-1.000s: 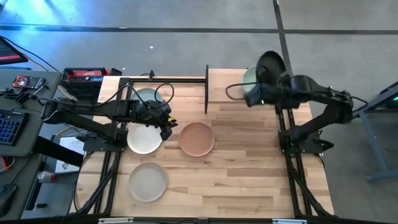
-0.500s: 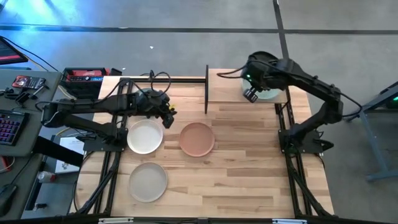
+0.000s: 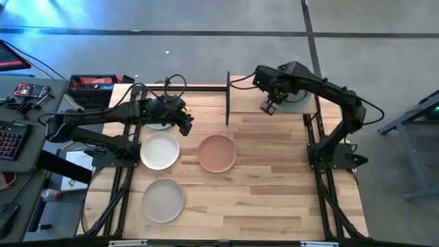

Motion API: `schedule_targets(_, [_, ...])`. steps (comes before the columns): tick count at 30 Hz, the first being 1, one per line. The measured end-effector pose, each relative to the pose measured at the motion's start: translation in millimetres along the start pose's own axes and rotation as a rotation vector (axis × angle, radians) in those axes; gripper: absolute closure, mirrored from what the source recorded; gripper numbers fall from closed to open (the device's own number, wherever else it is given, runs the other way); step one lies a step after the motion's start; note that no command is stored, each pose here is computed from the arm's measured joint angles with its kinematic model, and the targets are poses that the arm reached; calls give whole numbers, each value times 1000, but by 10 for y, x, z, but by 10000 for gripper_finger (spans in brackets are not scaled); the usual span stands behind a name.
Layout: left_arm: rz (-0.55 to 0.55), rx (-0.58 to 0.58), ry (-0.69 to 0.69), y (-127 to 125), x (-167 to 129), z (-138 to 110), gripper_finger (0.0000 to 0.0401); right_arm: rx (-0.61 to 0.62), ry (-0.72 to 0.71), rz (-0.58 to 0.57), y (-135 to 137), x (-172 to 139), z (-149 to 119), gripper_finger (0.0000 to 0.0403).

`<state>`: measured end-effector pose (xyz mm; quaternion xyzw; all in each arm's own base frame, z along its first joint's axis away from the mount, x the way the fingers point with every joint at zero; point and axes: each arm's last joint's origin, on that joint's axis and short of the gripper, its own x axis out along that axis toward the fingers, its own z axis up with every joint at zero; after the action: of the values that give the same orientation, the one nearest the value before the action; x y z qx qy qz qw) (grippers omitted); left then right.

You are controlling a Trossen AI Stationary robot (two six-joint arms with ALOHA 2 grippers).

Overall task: Place and stack plates onto a shelf
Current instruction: Stack the black plate on top of the green plate on the shelf

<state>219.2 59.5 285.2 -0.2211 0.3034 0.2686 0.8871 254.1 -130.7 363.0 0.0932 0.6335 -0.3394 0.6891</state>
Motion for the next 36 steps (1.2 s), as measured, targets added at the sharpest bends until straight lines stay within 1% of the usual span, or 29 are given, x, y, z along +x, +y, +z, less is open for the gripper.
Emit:
schedule_targets(4, [0,0,0,0,0,0,311,105,17,35,-57,26,8,403])
schedule_targets(11, [0,0,0,0,0,0,311,196,37,70,-182,62,11,403])
schedule_targets(15, [0,1,0,-1,0,-1,311,215,46,93,-220,75,13,403])
schedule_targets(22, [0,1,0,-1,0,-1,311,228,40,58,-238,79,14,401])
schedule_targets(25, [0,1,1,0,0,-1,311,220,38,42,-247,80,15,386])
schedule_targets(32, [0,1,1,0,0,-1,311,218,33,15,-255,81,15,321])
schedule_targets(34, [0,1,1,0,0,-1,311,217,36,41,-249,77,12,309])
schedule_targets(36, [0,1,1,0,0,-1,311,218,39,91,-241,58,-2,301])
